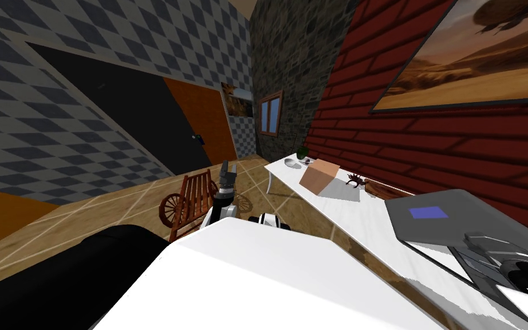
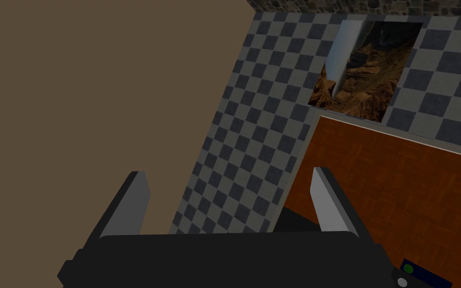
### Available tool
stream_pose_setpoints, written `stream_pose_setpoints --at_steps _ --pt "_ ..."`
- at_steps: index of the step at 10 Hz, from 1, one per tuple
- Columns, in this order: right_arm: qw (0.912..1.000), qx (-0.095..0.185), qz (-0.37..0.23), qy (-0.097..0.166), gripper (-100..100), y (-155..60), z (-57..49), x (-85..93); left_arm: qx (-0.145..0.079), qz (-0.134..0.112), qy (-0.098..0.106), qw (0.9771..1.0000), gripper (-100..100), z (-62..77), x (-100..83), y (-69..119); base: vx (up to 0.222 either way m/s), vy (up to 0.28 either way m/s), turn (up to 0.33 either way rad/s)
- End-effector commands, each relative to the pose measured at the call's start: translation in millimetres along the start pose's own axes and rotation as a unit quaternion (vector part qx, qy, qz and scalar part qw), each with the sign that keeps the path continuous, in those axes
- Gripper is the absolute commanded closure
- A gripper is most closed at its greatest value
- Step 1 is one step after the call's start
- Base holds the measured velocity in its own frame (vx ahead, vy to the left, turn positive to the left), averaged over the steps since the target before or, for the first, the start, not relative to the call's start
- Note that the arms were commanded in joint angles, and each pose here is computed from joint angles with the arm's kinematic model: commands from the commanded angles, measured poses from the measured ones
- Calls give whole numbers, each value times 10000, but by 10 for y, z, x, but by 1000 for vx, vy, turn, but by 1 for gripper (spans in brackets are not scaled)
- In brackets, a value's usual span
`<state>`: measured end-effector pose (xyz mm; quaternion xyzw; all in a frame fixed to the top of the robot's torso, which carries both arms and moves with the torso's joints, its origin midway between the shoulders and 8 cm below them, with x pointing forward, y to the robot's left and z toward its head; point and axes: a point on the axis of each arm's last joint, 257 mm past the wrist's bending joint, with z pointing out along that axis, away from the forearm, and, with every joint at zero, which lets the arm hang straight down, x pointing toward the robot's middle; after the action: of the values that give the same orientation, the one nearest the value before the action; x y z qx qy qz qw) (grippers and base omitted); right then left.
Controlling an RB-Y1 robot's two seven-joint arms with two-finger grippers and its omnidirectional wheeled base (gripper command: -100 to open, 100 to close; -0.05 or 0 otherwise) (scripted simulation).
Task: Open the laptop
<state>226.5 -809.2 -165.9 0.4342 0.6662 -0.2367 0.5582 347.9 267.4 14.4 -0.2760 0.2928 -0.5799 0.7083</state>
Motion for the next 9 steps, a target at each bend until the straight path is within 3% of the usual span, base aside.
stream_pose_setpoints --at_steps 1,5,7,8,9 --pt "9997 123 136 175 100 -111 16 246 -1 0 0 10000 0 -1 0 0 -48 -26 -6" --pt "9979 164 548 305 100 -97 74 455 0 0 0 10000 0 0 0 0 -68 -27 49" --pt "9943 201 953 442 100 -61 127 672 0 0 0 10000 0 0 0 0 -129 -68 108" --pt "9960 164 824 291 100 -79 131 482 0 0 0 10000 0 0 0 0 -75 -21 8" --pt "9915 65 1237 402 100 -2 148 735 -2 1 0 10000 0 -1 0 1 -59 -72 -47"
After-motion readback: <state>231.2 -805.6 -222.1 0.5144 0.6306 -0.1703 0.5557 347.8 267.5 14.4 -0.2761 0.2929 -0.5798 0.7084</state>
